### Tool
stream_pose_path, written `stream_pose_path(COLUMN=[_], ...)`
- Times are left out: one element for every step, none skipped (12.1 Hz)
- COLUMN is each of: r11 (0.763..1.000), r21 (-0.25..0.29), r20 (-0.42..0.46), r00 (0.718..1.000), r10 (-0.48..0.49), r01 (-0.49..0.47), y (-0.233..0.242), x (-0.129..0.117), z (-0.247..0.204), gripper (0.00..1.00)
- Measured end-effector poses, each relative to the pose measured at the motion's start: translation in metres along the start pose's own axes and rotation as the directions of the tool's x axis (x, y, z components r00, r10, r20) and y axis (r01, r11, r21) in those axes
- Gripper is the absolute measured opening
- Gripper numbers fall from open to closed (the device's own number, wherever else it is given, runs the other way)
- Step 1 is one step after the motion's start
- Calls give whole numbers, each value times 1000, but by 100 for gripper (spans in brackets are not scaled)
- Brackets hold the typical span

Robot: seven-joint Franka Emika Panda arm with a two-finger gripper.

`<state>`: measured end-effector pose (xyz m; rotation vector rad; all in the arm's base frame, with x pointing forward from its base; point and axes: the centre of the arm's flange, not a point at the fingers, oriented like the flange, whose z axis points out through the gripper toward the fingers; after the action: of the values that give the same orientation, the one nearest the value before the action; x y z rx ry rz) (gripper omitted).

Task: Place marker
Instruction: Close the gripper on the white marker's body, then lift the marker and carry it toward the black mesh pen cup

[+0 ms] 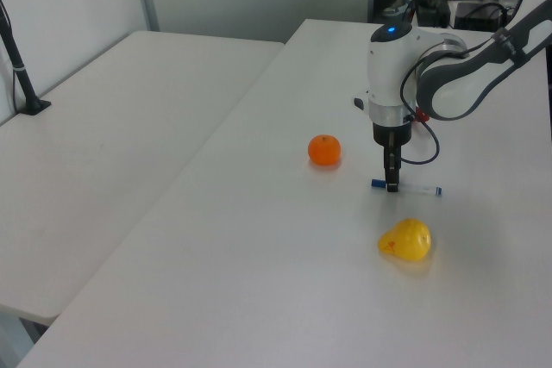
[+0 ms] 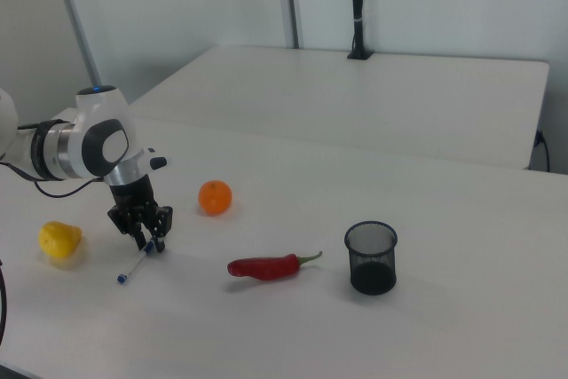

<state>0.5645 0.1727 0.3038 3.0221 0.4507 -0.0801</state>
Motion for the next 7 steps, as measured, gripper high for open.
stream_pose_path(r11=[1000,1000,1000,1000,1000,1000,1000], r21=[0,1,0,0,0,0,0], r20=[0,-1,-1,-1,-1,-1,-3], r00=[1000,1000,1000,1000,1000,1000,1000], r10=[-1,-3,5,7,9,12,16], r01=[1,3,-5,-7,-9,-12,-16], y=[-1,-3,-4,-4,-4,-4,-2], x=[0,1,0,0,1,1,1], z=[0,0,0,0,0,0,-2], gripper=[39,23,16,16,16,16,16])
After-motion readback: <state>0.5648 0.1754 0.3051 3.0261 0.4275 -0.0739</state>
